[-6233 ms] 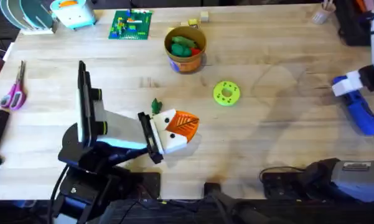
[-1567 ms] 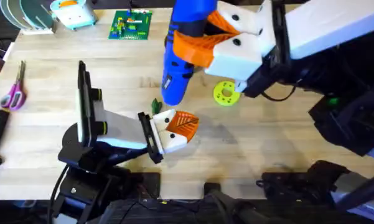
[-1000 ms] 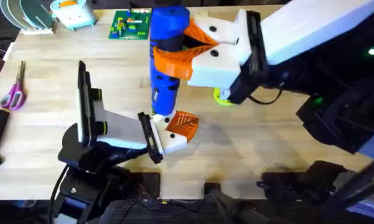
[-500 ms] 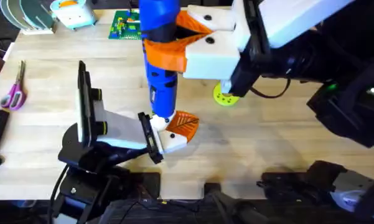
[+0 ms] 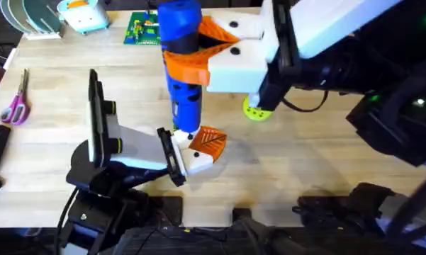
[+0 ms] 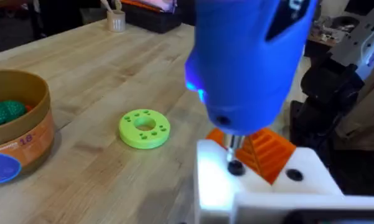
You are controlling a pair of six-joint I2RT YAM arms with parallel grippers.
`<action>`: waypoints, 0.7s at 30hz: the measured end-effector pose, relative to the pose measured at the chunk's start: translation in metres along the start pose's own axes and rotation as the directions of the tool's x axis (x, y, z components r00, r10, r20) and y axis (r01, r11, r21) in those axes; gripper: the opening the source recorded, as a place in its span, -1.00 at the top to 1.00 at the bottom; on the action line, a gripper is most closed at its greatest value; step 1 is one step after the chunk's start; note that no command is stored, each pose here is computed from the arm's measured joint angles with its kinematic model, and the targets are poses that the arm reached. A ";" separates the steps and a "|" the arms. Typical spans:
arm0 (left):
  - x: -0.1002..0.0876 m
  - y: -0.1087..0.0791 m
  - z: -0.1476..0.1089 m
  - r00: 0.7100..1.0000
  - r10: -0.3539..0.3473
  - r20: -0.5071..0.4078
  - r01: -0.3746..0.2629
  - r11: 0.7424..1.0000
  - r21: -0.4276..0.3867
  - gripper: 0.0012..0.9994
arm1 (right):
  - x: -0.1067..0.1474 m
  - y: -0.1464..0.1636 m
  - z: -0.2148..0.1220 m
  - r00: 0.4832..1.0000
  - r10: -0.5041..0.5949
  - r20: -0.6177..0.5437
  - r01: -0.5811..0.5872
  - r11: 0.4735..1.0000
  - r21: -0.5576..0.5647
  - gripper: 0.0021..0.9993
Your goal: Pick up the gripper from the table and insert it into the empty holder that is missing its gripper. Then pick up a screw, insert it into the mounting hole, and use the screwdriver to tighten it. Finally, clean up the table by picking up the vegetable and placing it into the bucket.
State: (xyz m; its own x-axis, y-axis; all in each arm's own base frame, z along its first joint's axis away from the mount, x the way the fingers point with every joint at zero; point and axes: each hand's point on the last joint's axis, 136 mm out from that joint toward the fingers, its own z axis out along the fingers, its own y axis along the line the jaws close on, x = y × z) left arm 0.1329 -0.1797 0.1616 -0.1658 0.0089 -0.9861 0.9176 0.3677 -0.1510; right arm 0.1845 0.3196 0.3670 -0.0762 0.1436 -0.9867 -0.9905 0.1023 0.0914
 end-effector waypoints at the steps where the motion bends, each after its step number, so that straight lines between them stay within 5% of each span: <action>1: 0.000 0.000 0.000 1.000 0.000 0.000 0.000 1.000 0.000 0.97 | 0.001 -0.001 0.000 1.000 0.002 -0.002 -0.002 1.000 0.001 0.95; 21: 0.000 0.000 0.000 1.000 0.000 0.000 0.000 1.000 0.000 0.97 | 0.001 -0.003 0.003 1.000 0.001 0.008 -0.001 1.000 -0.002 0.95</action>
State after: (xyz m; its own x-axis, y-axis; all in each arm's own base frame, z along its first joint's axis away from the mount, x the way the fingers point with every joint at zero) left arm 0.1329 -0.1797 0.1616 -0.1659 0.0090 -0.9861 0.9176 0.3677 -0.1510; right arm 0.1876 0.3224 0.3662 -0.0766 0.1512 -0.9855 -0.9906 0.1005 0.0925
